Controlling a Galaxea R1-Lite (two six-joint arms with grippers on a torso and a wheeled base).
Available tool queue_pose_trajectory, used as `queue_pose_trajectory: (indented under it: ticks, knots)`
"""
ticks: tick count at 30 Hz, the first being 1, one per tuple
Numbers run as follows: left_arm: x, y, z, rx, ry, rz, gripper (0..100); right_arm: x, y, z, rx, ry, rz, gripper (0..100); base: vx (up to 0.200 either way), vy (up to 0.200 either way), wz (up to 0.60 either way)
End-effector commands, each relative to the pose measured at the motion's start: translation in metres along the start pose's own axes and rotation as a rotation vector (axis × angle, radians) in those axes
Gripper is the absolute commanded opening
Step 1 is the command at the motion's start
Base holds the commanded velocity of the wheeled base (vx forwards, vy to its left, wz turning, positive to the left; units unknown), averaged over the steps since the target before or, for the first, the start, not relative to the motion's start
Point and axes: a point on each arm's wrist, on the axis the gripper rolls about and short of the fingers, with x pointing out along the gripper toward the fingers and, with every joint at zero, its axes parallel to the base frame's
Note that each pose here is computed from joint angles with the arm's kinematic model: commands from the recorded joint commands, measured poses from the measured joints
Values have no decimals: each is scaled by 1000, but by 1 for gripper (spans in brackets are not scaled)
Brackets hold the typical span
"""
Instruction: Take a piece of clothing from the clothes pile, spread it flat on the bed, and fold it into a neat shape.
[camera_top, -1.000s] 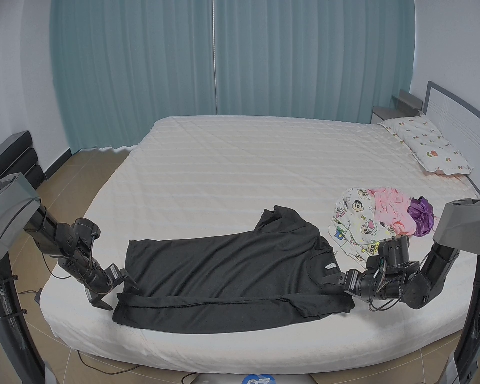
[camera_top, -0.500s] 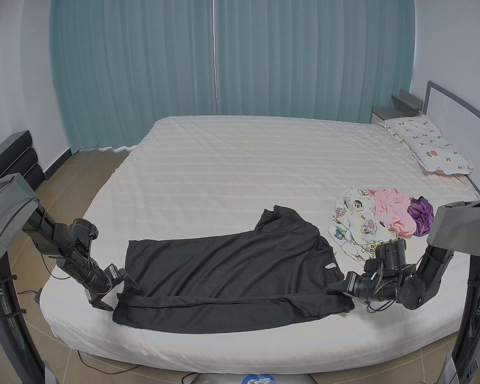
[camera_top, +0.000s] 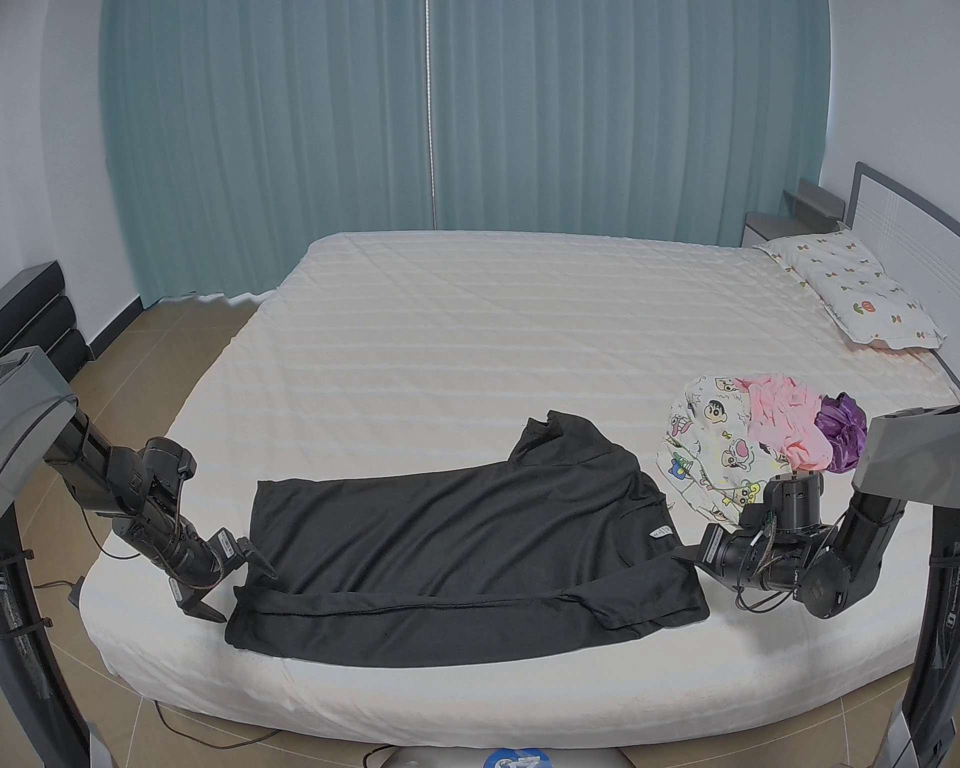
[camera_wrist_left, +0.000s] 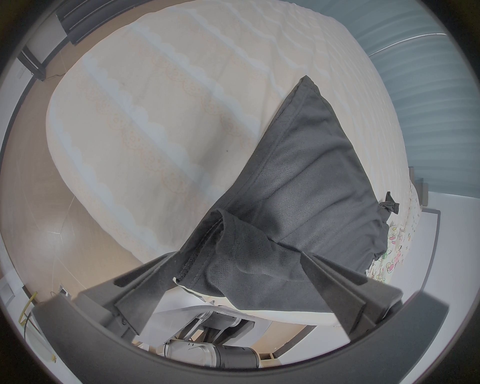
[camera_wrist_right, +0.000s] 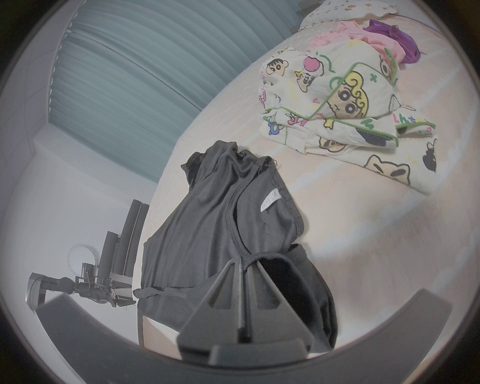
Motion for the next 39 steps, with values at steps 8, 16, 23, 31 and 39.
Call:
queue_pose_trajectory:
  ticks: [8, 16, 23, 31, 39]
  knots:
    - [0, 0, 0, 0, -1, 0, 100, 5, -9, -6, 13, 15, -23, 100, 0, 0, 0]
    - [0, 0, 0, 0, -1, 0, 100, -43, 24, 4, 36, -64, 50, 100, 0, 0, 0]
    - [0, -1, 1, -15, -14, -10, 100, -42, 27, -31, 49, 91, 1, 100, 0, 0, 0]
    - [0, 0, 1, -16, -16, -10, 100, -39, 38, -62, 2, 188, -9, 100, 0, 0, 0]
    - [0, -1, 1, -14, -16, -10, 100, -26, 28, -69, 8, 195, -68, 100, 0, 0, 0]
